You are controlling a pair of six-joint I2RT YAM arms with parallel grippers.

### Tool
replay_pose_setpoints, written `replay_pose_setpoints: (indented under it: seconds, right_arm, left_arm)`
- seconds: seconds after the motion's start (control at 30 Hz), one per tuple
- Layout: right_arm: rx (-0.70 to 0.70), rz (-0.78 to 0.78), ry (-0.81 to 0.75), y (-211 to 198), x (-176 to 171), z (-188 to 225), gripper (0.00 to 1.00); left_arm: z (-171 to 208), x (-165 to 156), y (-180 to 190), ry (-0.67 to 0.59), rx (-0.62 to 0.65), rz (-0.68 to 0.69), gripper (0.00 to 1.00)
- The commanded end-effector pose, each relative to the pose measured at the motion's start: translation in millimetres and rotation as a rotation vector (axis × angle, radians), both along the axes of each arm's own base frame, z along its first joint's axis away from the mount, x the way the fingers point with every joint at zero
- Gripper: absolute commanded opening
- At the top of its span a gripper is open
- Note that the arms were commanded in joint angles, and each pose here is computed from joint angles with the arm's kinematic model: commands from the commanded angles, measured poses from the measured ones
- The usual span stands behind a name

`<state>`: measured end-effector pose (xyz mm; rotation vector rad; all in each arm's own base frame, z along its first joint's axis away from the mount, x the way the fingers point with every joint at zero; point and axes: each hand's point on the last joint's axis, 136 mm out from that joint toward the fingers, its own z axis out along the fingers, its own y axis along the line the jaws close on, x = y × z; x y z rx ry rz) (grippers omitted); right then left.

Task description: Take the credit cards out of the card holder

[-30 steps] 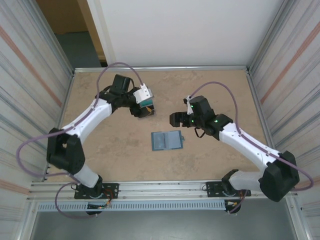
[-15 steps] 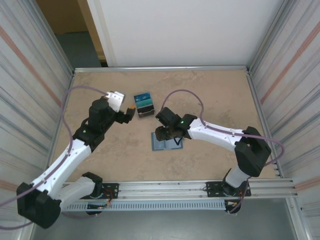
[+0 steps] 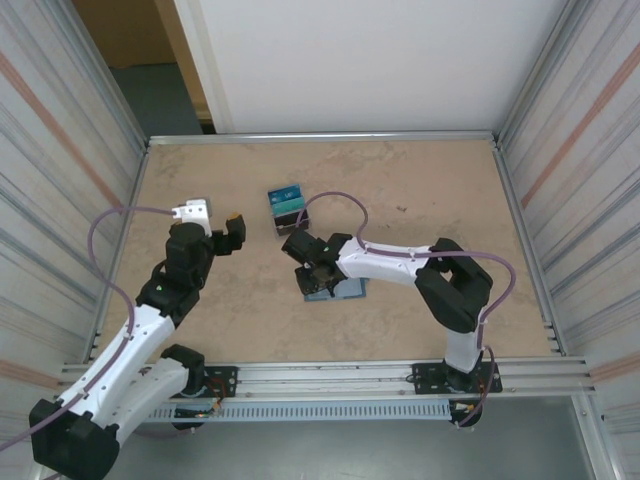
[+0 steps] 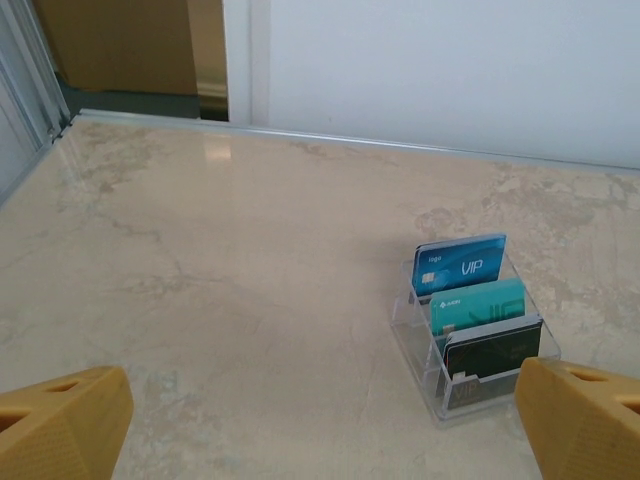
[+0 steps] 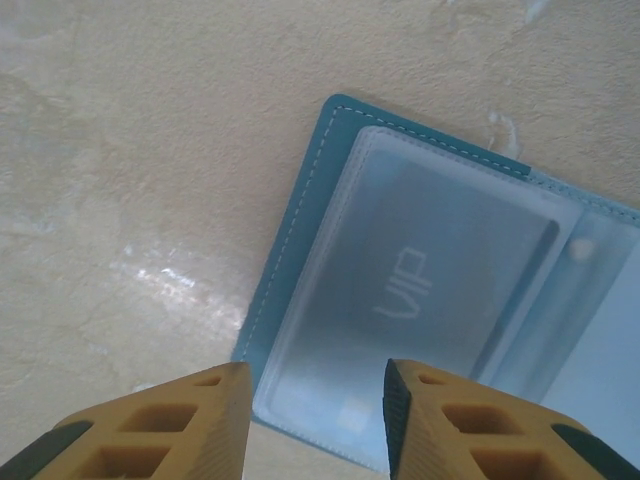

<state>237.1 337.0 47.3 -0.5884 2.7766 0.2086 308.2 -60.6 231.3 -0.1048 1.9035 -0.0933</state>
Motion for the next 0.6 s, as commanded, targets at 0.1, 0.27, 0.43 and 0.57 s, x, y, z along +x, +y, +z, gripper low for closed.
replay_pose_setpoints:
  seconds: [0.1,0.27,0.43,0.57]
  right_arm:
    - [-0.086,0.001,-0.006,-7,4,-9,0.4]
    - [-0.083,0.009,0.013,-5,0,-14,0.49]
    - [-0.075,0.014,0.026,-3,-2,-16,0.54]
    - [-0.087,0.013,0.035,-6,-4,-22,0.56]
  left_arm:
    - [-4,0,9,0.012,-0.027,0.061,0.99]
    - [-10,2,7,0.032,-0.032,0.057,0.99]
    - [-15,4,5,0.053,-0.033,0.058,0.99]
    - [-15,5,4,0.062,-0.03,0.056,0.99]
